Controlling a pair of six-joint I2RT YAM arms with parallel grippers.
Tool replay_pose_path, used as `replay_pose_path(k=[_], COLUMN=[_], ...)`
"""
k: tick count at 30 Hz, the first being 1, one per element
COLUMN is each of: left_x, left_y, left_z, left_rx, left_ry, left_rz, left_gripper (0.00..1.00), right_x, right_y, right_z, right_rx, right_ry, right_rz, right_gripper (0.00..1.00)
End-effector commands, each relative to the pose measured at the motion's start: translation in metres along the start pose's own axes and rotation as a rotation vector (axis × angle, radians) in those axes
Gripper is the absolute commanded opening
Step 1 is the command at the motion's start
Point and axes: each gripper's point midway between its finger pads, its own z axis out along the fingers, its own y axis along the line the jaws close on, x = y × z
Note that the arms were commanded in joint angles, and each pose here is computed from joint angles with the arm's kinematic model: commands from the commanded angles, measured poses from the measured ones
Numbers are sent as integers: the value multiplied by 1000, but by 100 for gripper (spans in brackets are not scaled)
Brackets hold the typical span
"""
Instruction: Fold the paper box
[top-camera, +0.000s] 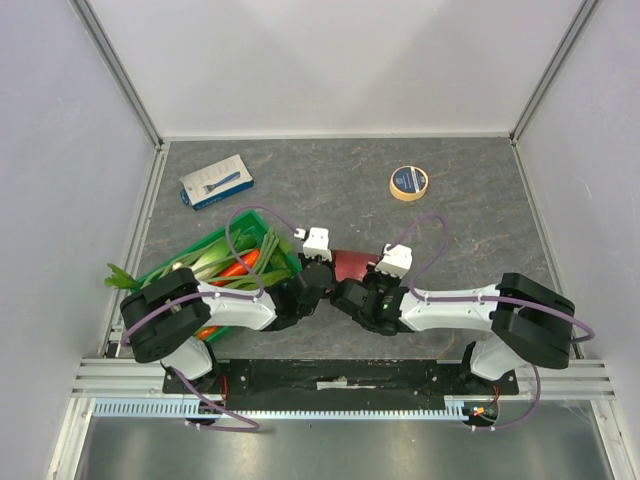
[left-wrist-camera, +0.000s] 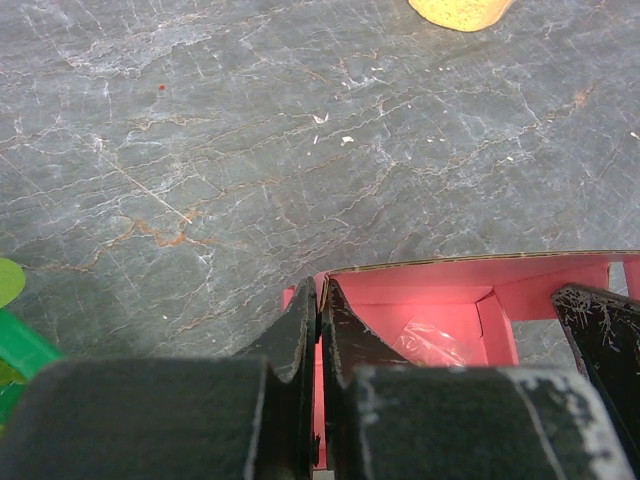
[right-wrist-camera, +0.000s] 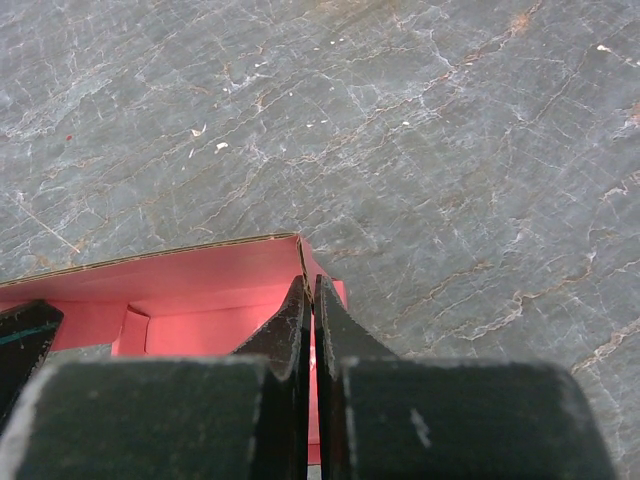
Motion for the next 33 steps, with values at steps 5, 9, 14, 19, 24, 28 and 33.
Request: replay_pose_path(k=[5,9,14,19,24,28,33], left_x=[11,18,23,30,32,37,49], left_y=[-12,-10,-9,-7,-16,-18,-20], left_z=[-14,-16,-21,-22,-19,-17,-16], left_rx=[88,97,114,110,86,70,80], left_ry=[-22,-22,-32,-37,-16,-8,-9], left_rz=[14,22,35,50,24,23,23], left_gripper=[2,2,2,2,2,2,2], right_x=[-5,-2,5,12,15,21,27], right_y=[1,2,-3,-13,-9,-11,-13], right_z=[-9,-11,-12,-13,-17,-18,-19], right_rx=[-11,-17,-19,-24,-38,-43,-47], right_ry=[-96,-102,-119,-115,-105,-97,-82], right_rz=[133,129,133,125,127,126,121], right_gripper=[0,0,0,0,0,0,0])
